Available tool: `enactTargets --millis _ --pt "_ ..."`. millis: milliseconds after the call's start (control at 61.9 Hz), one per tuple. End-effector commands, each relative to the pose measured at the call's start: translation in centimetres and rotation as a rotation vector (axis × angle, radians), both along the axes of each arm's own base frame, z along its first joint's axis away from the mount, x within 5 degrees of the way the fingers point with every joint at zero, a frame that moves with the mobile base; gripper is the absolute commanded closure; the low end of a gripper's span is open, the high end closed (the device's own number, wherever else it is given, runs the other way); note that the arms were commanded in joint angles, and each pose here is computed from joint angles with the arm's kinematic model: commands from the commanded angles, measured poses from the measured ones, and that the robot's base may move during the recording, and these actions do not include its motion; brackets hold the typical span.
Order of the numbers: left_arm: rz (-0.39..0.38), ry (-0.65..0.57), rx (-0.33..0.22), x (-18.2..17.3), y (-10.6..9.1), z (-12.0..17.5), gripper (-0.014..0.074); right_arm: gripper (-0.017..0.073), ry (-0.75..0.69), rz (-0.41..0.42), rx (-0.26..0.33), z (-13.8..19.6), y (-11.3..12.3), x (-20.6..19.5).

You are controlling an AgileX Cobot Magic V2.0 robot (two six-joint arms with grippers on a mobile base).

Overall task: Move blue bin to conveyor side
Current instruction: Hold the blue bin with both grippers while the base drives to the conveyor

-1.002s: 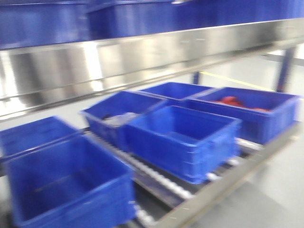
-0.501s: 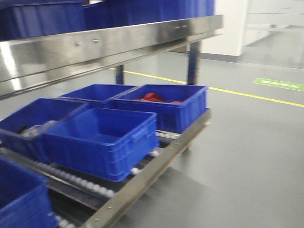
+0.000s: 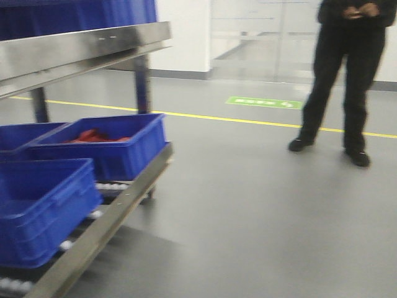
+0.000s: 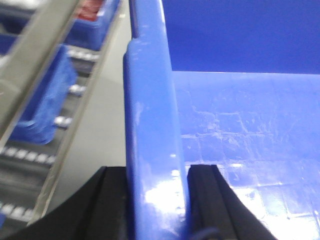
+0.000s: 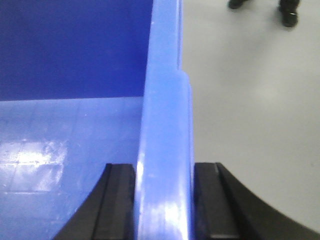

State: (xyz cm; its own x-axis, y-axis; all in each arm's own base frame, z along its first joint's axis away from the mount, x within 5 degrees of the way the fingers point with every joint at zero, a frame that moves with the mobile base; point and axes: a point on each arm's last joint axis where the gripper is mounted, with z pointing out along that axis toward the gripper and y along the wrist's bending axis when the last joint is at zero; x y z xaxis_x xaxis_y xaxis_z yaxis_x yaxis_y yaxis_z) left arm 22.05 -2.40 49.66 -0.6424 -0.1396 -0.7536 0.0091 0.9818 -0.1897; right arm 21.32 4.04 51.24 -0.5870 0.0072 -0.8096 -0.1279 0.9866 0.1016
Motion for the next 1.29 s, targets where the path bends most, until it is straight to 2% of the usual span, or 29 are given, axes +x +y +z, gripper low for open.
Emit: enactTargets --millis 0,1276 --pt "0.017 -0.123 0.024 -0.64 0.42 1.51 0.0613 0.0637 -0.167 -0.039 -0.047 1.84 -0.83 -0.46" --pt "0.017 -0.123 0.024 -0.64 0.42 1.51 0.0613 0.0637 -0.167 -0.039 -0.047 1.84 -0.83 -0.46"
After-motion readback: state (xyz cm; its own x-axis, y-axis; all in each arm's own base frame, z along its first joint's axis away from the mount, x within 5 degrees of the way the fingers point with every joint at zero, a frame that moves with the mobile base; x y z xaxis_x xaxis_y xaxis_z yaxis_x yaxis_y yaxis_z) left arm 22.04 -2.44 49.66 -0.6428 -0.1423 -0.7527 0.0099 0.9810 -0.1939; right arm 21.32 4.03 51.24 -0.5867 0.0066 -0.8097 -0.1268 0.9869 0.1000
